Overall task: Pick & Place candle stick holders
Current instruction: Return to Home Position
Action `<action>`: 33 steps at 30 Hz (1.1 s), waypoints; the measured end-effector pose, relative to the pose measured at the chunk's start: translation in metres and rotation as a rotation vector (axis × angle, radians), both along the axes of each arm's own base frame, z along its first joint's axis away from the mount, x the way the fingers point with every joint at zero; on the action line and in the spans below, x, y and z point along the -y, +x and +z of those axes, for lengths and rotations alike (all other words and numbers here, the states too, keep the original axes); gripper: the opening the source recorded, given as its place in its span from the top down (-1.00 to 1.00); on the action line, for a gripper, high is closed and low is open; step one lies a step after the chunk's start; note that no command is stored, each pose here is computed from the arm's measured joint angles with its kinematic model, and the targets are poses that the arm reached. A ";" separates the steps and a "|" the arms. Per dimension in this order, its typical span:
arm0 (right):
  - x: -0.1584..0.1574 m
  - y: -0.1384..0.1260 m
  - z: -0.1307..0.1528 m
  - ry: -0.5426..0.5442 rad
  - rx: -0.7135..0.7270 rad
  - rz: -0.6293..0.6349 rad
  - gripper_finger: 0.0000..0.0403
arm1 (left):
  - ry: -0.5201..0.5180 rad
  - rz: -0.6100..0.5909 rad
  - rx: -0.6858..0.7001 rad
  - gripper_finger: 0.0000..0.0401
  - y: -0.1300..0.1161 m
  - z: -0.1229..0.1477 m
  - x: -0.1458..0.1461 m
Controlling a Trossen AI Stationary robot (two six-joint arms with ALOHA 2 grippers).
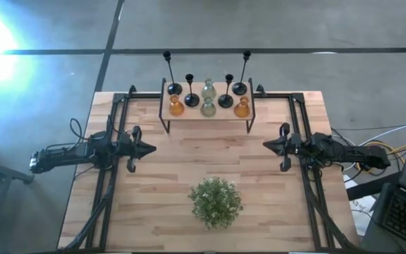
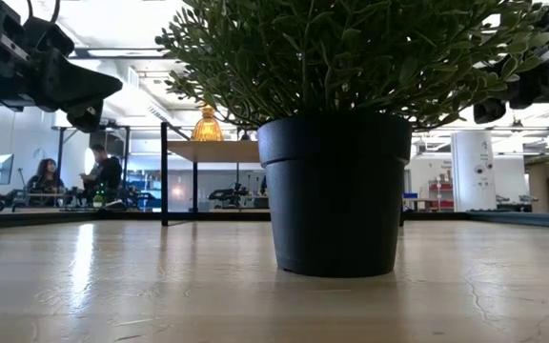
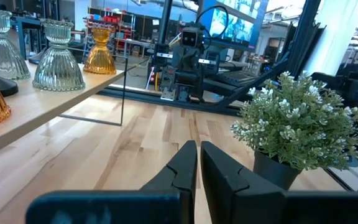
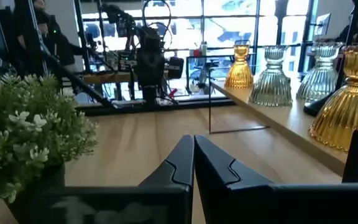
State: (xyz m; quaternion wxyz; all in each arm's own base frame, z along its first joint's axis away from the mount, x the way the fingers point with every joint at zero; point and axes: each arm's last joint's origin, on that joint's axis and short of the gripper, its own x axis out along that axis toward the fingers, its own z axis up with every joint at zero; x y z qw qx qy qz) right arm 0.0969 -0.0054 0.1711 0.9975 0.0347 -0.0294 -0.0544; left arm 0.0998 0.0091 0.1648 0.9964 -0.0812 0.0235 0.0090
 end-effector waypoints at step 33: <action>0.000 0.004 -0.008 -0.031 -0.097 0.002 0.96 | 0.000 0.001 -0.002 0.87 0.000 0.000 0.000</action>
